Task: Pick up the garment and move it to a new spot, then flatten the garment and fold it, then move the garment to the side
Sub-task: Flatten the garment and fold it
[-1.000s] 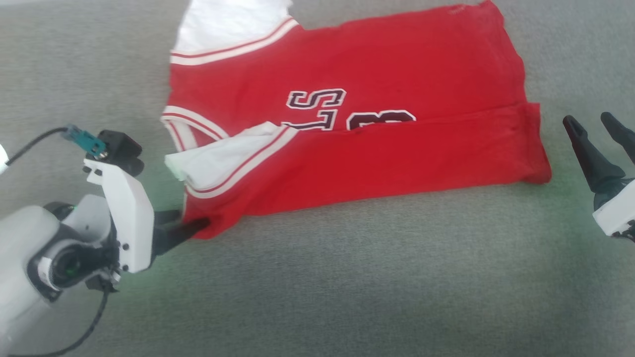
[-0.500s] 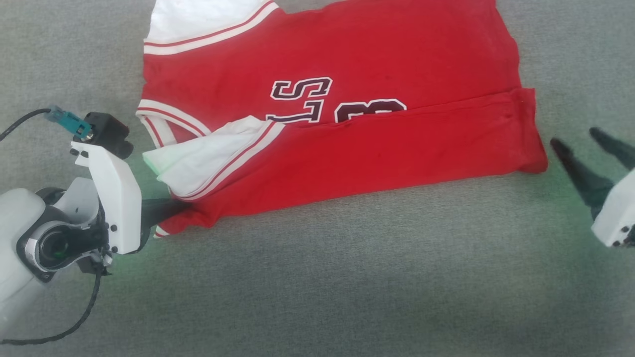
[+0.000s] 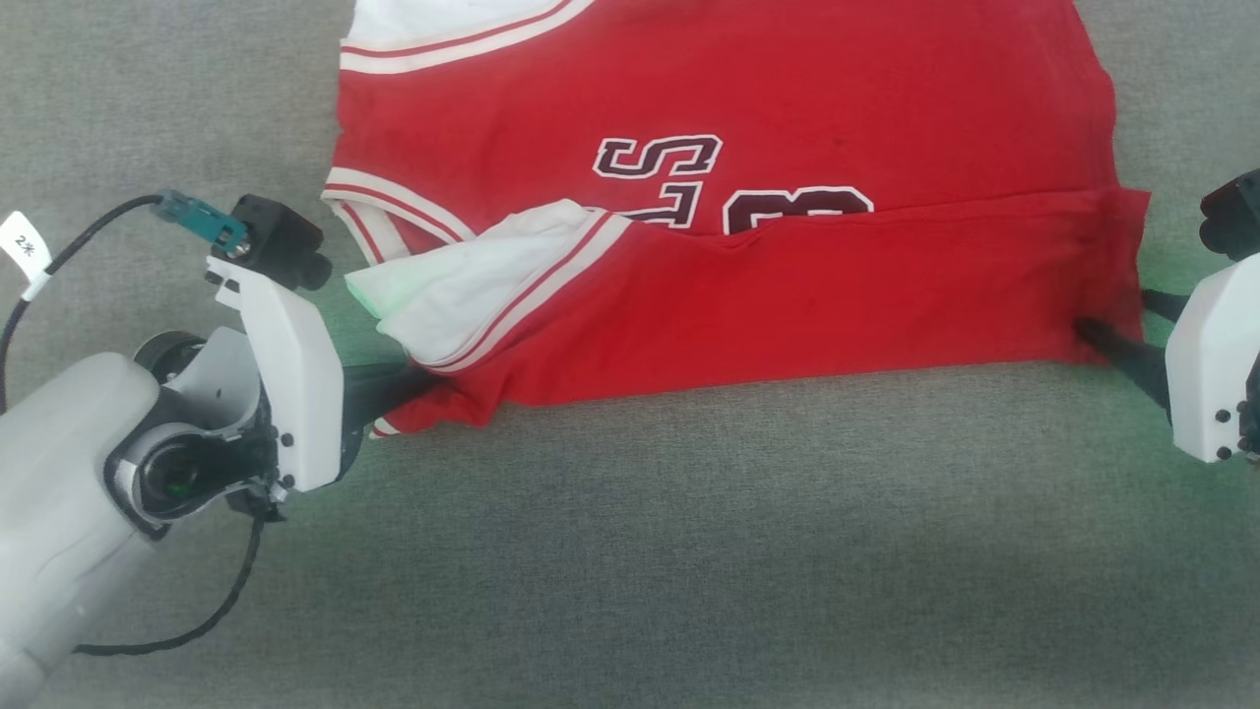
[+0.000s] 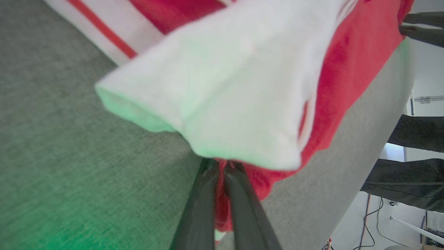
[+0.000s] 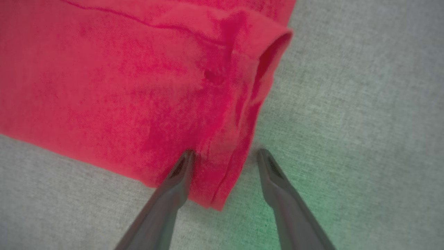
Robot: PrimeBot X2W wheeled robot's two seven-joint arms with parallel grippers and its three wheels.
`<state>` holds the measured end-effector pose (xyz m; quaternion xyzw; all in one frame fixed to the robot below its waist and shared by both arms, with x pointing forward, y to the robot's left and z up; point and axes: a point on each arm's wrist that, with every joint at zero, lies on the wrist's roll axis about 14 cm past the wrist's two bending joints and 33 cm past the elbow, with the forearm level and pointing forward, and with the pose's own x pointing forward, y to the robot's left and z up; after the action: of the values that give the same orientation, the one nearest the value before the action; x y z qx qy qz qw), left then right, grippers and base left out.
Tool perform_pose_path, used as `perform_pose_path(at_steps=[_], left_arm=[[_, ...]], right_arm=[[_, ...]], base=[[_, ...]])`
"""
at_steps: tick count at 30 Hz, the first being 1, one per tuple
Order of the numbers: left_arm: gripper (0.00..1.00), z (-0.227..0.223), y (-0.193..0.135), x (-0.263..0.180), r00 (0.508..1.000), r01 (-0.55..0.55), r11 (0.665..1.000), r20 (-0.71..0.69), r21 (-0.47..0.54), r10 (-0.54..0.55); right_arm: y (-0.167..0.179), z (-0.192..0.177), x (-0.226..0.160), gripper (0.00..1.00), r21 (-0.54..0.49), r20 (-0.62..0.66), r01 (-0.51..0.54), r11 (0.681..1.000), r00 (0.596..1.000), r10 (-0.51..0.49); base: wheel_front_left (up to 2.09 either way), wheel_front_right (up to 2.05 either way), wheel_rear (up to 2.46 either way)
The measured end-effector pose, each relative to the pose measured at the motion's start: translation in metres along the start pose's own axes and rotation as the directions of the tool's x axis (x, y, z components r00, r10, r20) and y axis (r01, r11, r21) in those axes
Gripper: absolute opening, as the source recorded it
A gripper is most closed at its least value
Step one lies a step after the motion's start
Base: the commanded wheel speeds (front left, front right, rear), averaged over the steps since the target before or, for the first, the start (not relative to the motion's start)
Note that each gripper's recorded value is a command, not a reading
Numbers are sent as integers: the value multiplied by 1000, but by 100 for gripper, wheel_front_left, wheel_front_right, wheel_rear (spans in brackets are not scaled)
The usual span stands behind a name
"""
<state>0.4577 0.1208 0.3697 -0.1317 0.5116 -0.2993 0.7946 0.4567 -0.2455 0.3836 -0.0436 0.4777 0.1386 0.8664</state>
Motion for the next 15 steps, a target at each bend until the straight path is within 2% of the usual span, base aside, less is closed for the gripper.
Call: perform_pose_path(at_steps=[1,9,15], left_arm=[[0,0,0,0,1000,0,1000,6,1,0],[0,0,-6,-11,998,-4,1000,63,15,3],[0,-21,-18,-31,997,11,1000,73,24,-12]], right_arm=[[1,1,1,0,-2,-2,-4,1000,1000,4],[4,-1,-8,0,11,20,-12,1000,1000,12],[5,-16,-30,0,0,17,-5,1000,1000,5]], base=[[0,0,0],[0,0,0],[0,0,0]])
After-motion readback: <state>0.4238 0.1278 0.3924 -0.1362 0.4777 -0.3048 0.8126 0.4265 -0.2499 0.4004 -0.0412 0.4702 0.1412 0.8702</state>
